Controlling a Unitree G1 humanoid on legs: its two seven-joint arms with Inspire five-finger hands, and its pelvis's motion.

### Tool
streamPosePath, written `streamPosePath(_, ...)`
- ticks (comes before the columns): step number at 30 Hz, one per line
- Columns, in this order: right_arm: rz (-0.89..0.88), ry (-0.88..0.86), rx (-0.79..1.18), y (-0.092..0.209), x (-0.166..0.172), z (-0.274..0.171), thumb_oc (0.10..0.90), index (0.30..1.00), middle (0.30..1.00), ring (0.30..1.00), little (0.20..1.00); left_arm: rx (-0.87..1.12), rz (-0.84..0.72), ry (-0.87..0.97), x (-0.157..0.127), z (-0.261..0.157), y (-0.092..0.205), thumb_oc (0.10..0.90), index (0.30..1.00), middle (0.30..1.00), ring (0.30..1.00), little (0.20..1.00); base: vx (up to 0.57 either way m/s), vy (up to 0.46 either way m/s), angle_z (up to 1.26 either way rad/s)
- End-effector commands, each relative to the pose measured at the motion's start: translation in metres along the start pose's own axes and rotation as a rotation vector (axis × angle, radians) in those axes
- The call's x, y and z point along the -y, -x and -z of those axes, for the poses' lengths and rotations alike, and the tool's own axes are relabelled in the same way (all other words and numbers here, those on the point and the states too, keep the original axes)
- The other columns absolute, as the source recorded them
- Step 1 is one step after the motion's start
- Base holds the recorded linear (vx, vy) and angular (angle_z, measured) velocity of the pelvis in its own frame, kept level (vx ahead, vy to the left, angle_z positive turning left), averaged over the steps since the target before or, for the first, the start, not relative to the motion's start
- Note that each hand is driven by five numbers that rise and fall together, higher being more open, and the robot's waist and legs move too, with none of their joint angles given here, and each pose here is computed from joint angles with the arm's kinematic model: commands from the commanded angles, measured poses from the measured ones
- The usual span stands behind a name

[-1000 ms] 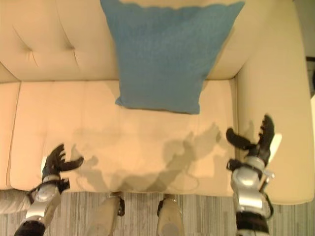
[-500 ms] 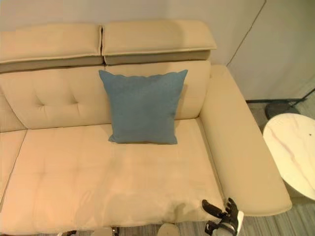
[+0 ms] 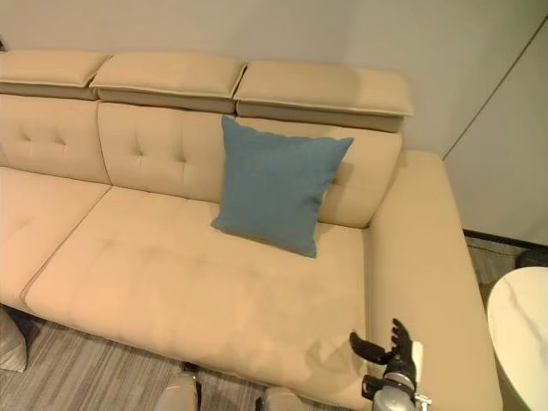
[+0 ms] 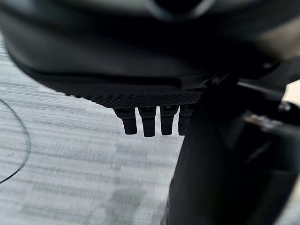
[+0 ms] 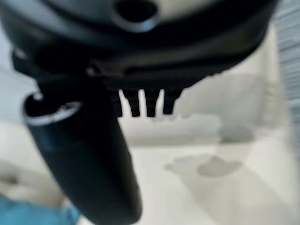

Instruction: Pick up all the scattered cushions and arrange them neatly on the sofa.

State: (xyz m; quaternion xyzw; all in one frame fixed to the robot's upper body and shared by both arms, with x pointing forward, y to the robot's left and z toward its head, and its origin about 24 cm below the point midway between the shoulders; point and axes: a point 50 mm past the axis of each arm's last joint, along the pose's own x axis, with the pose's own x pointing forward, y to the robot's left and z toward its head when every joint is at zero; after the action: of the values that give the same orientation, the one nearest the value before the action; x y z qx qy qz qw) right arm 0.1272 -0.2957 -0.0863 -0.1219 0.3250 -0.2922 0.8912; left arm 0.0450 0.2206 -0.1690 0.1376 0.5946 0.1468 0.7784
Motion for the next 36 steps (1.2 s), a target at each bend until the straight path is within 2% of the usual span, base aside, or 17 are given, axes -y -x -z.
streamPosePath(1,-0.037,-0.115,0.195,-0.015,-0.020,-0.057,0.800,0.900,0.900,0.900,0.900,0.013,-0.064,-0.014,-0.017,-0.010,-0.006,0.800,0.900,0.900,0.900,0.900,-0.15,-0.059,0.34)
streamPosePath(5,-0.061,-0.137,0.172,-0.013,-0.029,-0.054,0.800,0.900,0.900,0.900,0.900,-0.054,-0.077,-0.050,-0.018,0.004,-0.005,0.800,0.900,0.900,0.900,0.900,-0.23,-0.009,1.07)
streamPosePath(16,-0.074,-0.141,0.136,-0.006,-0.032,-0.040,0.800,0.900,0.900,0.900,0.900,0.071,-0.061,-0.174,-0.014,-0.029,-0.008,0.800,0.900,0.900,0.900,0.900,-0.22,0.168,1.63)
streamPosePath(25,-0.236,-0.089,0.146,0.004,-0.076,-0.047,0.800,0.900,0.900,0.900,0.900,0.081,-0.097,-0.141,-0.024,-0.035,-0.010,0.800,0.900,0.900,0.900,0.900,-0.16,0.263,0.19)
streamPosePath(32,-0.263,-0.154,0.080,0.015,-0.081,-0.029,0.800,0.900,0.900,0.900,0.900,0.148,-0.123,-0.188,-0.026,-0.062,-0.011,0.800,0.900,0.900,0.900,0.900,-0.01,0.167,1.06)
streamPosePath(36,-0.302,-0.098,0.128,0.010,-0.088,-0.042,0.800,0.900,0.900,0.900,0.900,0.155,-0.122,-0.200,-0.029,-0.066,-0.012,0.800,0.900,0.900,0.900,0.900,0.25,0.056,0.94)
